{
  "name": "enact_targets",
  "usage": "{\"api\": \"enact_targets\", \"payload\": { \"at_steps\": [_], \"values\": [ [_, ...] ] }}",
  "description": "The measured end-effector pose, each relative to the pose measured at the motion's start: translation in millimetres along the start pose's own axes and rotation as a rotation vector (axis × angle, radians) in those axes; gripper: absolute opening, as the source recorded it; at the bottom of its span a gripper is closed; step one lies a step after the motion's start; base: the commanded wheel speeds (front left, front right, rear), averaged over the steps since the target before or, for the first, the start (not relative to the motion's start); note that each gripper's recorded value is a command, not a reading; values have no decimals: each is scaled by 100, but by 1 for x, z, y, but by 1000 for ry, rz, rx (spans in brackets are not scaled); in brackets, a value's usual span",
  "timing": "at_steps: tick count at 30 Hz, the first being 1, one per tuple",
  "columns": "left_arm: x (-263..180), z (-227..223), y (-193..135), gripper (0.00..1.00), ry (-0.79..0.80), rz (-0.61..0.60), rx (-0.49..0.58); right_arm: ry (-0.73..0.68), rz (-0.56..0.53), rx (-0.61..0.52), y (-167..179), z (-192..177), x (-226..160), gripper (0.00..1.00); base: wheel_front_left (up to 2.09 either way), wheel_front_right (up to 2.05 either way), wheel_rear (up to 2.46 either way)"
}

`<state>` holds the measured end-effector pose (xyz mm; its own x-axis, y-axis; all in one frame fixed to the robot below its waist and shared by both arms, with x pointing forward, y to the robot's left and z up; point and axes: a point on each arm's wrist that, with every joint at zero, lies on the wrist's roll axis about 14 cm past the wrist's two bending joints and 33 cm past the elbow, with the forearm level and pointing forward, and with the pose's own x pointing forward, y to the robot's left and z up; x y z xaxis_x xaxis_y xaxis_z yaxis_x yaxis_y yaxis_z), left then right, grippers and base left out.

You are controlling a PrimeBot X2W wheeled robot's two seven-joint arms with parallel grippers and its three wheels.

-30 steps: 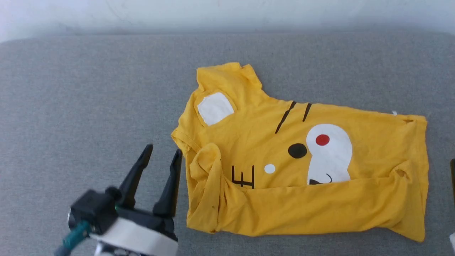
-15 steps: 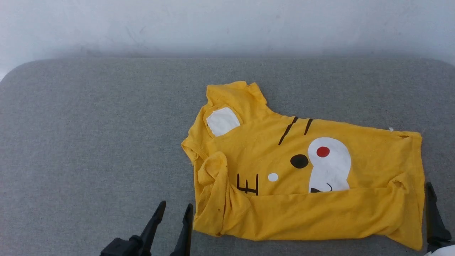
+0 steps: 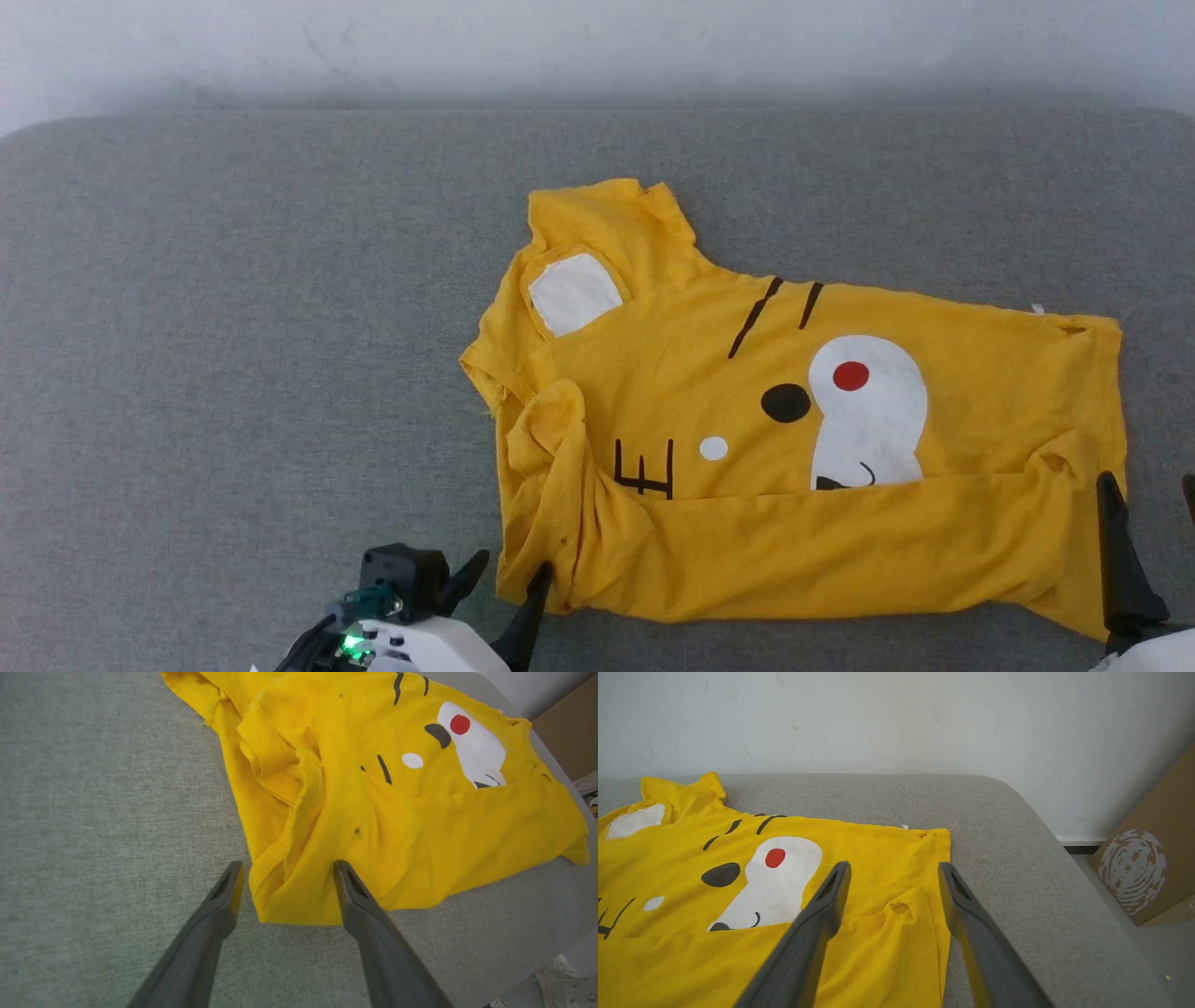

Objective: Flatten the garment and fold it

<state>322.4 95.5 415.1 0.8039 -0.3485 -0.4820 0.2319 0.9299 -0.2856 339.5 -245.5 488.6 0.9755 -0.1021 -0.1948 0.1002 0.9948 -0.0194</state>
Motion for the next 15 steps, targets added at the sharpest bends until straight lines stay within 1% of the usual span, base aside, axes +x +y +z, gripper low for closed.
{"api": "enact_targets", "payload": {
  "at_steps": [7, 8, 9, 11, 15],
  "values": [
    [17, -19, 12, 100, 120, 35, -51, 32, -15, 0, -4, -9, 7, 100, 0, 0, 0],
    [19, -22, 12, 95, 144, 33, -59, 35, -17, -1, -4, -10, 7, 100, 0, 0, 0],
    [21, -23, 12, 67, 163, 31, -69, 40, -19, 1, -5, -12, 8, 100, 0, 0, 0],
    [25, -26, 12, 0, 189, 28, -82, 50, -23, 3, -6, -14, 8, 100, 0, 0, 0],
    [30, -26, 9, 0, 199, 23, -122, 61, -14, -10, -6, -15, 12, 100, 0, 0, 0]
  ]
}}
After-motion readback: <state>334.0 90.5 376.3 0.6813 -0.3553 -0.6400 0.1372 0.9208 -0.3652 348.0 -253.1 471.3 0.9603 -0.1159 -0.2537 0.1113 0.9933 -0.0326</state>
